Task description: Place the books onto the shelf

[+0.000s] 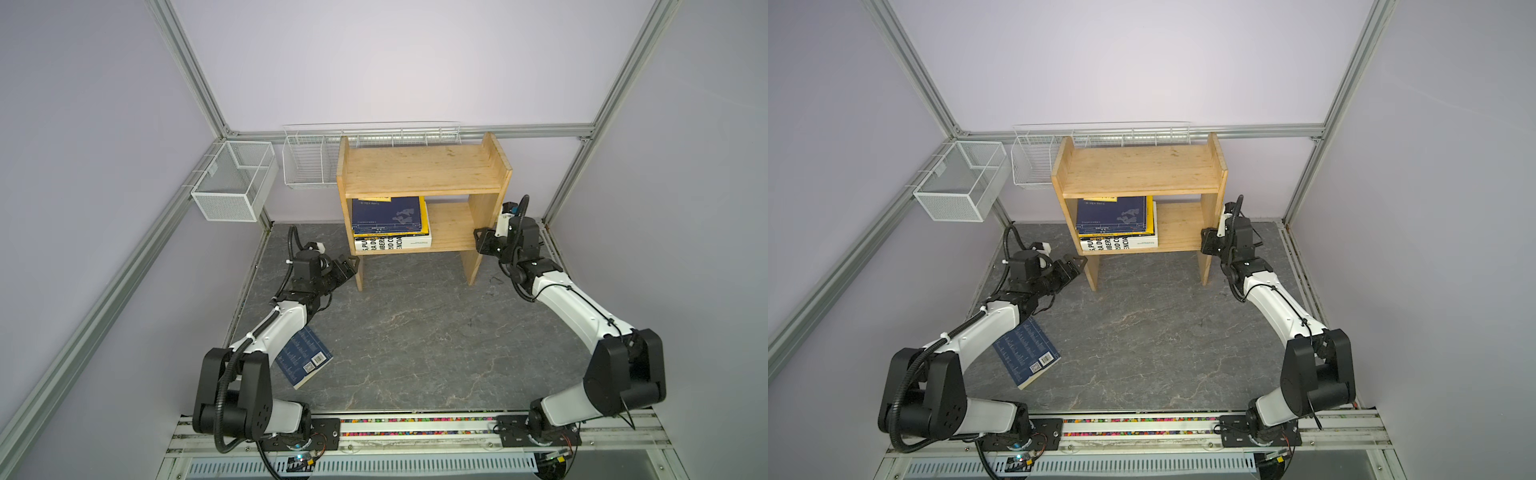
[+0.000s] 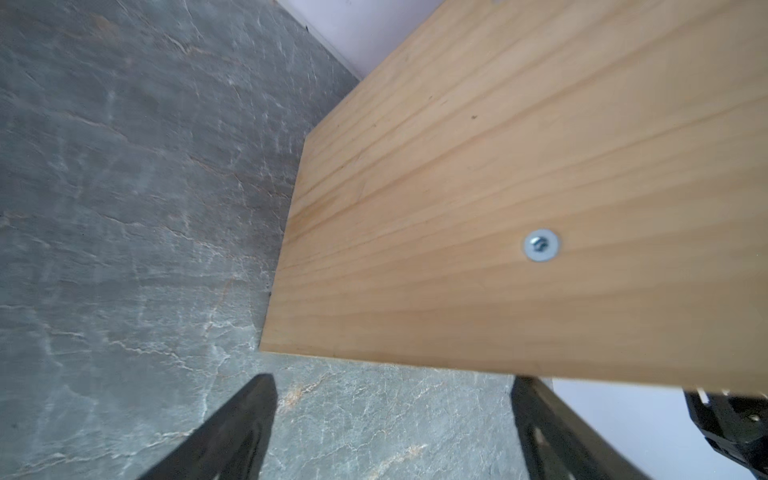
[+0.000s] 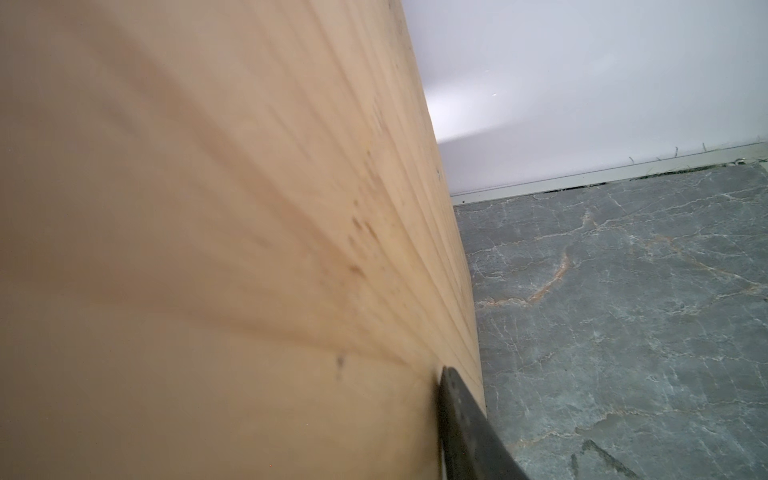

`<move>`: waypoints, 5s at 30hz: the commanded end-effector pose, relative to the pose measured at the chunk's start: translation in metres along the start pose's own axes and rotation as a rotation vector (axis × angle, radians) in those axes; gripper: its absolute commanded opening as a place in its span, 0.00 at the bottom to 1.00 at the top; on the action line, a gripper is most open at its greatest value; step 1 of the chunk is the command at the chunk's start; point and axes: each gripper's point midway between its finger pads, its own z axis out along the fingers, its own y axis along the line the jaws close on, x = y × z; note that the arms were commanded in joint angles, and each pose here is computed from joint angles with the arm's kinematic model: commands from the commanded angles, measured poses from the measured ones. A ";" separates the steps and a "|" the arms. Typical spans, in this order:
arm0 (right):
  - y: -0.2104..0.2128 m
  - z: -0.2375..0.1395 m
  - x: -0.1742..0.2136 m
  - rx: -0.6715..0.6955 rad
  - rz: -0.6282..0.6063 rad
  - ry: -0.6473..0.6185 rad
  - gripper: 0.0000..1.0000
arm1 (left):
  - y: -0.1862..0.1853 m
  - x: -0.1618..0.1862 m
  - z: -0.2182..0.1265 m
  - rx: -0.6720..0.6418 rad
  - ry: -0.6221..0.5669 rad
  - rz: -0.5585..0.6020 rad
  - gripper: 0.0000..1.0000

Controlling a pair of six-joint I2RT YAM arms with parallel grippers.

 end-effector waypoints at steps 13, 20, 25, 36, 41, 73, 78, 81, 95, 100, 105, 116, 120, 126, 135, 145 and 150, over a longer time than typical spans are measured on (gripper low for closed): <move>0.027 -0.066 -0.035 -0.003 0.028 -0.094 0.97 | 0.117 -0.022 -0.108 -0.521 -0.215 -0.195 0.97; 0.039 -0.115 -0.006 0.017 0.058 -0.039 0.98 | 0.208 0.021 -0.142 -0.774 -0.262 -0.432 0.98; 0.061 -0.116 0.049 -0.072 0.089 0.082 0.97 | 0.242 0.037 -0.163 -0.918 -0.337 -0.509 1.00; 0.147 -0.080 0.130 -0.307 -0.011 0.285 0.88 | 0.273 0.056 -0.173 -0.989 -0.310 -0.587 1.00; 0.185 -0.051 0.162 -0.398 -0.043 0.379 0.90 | 0.276 0.062 -0.147 -0.915 -0.185 -0.574 1.00; 0.231 0.006 0.375 -0.470 -0.016 1.060 0.87 | 0.154 0.156 -0.081 -0.486 0.174 -0.445 0.97; 0.202 -0.016 0.395 -0.379 -0.041 1.180 0.85 | 0.142 0.175 -0.067 -0.484 0.195 -0.441 0.96; 0.180 -0.028 0.404 -0.311 -0.039 1.222 0.84 | 0.139 0.186 -0.060 -0.481 0.210 -0.449 0.97; 0.146 -0.051 0.351 -0.142 -0.158 1.089 0.85 | 0.138 0.167 -0.078 -0.579 0.149 -0.271 0.98; 0.132 -0.082 0.347 -0.124 -0.102 1.095 0.86 | 0.141 0.174 -0.080 -0.571 0.170 -0.247 0.98; 0.147 -0.098 0.371 -0.199 0.011 1.198 0.87 | 0.143 0.184 -0.078 -0.555 0.228 -0.205 0.97; 0.201 -0.079 0.399 -0.339 0.113 1.236 0.84 | 0.126 0.210 -0.066 -0.401 0.334 -0.285 0.97; 0.208 -0.041 0.402 -0.374 0.272 1.170 0.84 | 0.118 0.217 -0.061 -0.324 0.322 -0.411 0.97; 0.227 -0.005 0.393 -0.455 0.447 1.050 0.81 | 0.119 0.221 -0.064 -0.294 0.287 -0.512 0.97; 0.273 -0.019 0.344 -0.724 0.407 0.981 0.73 | 0.117 0.214 -0.060 -0.298 0.263 -0.506 0.99; 0.258 -0.029 0.335 -0.720 0.397 0.993 0.54 | 0.110 0.206 -0.040 -0.294 0.268 -0.492 0.98; 0.221 -0.032 0.338 -0.489 0.214 0.972 0.36 | 0.109 0.198 -0.042 -0.300 0.232 -0.482 0.98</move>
